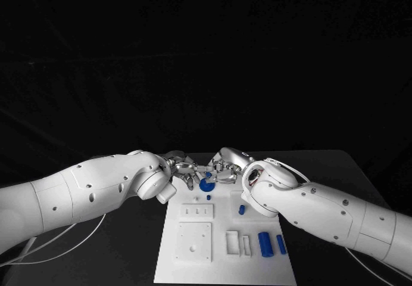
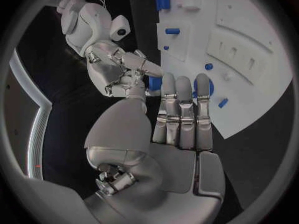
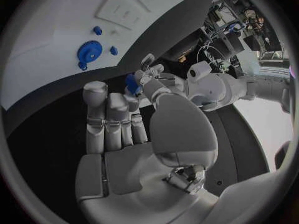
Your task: Assemble the parts on the task board
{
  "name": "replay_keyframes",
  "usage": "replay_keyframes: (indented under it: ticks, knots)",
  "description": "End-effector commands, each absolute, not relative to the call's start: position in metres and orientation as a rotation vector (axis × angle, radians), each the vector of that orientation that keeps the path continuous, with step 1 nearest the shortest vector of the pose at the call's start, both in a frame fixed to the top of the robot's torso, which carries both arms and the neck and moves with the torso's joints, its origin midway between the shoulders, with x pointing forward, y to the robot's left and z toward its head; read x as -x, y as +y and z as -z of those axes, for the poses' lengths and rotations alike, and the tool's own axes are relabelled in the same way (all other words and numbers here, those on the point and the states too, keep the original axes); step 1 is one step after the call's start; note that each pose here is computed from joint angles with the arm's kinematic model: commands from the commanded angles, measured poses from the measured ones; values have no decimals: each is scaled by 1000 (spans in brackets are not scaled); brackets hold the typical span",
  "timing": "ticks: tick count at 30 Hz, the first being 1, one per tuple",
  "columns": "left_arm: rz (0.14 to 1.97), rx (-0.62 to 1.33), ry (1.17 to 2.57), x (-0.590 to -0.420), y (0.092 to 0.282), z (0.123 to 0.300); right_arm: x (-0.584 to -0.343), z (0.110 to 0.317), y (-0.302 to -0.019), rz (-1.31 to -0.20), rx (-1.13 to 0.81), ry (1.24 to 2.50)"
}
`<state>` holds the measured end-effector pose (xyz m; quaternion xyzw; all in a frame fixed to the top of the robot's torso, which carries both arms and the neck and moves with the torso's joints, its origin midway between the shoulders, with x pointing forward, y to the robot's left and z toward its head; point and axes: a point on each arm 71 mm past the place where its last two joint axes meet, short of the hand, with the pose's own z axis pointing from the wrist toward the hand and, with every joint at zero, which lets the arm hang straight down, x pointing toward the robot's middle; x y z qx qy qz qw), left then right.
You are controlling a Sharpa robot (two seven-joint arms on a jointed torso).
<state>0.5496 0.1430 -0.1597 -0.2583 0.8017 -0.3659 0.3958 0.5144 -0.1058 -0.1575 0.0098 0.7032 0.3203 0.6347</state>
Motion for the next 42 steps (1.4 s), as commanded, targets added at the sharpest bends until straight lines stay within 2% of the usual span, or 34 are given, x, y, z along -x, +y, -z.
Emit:
replay_keyframes:
  ticks: [1,42]
  knots:
    - [941,649,2043,-548,139,159,-514,159,-105,-715,-15,1606]
    - [978,640,2106,-544,130,162,-514,162,-103,-716,-26,1613]
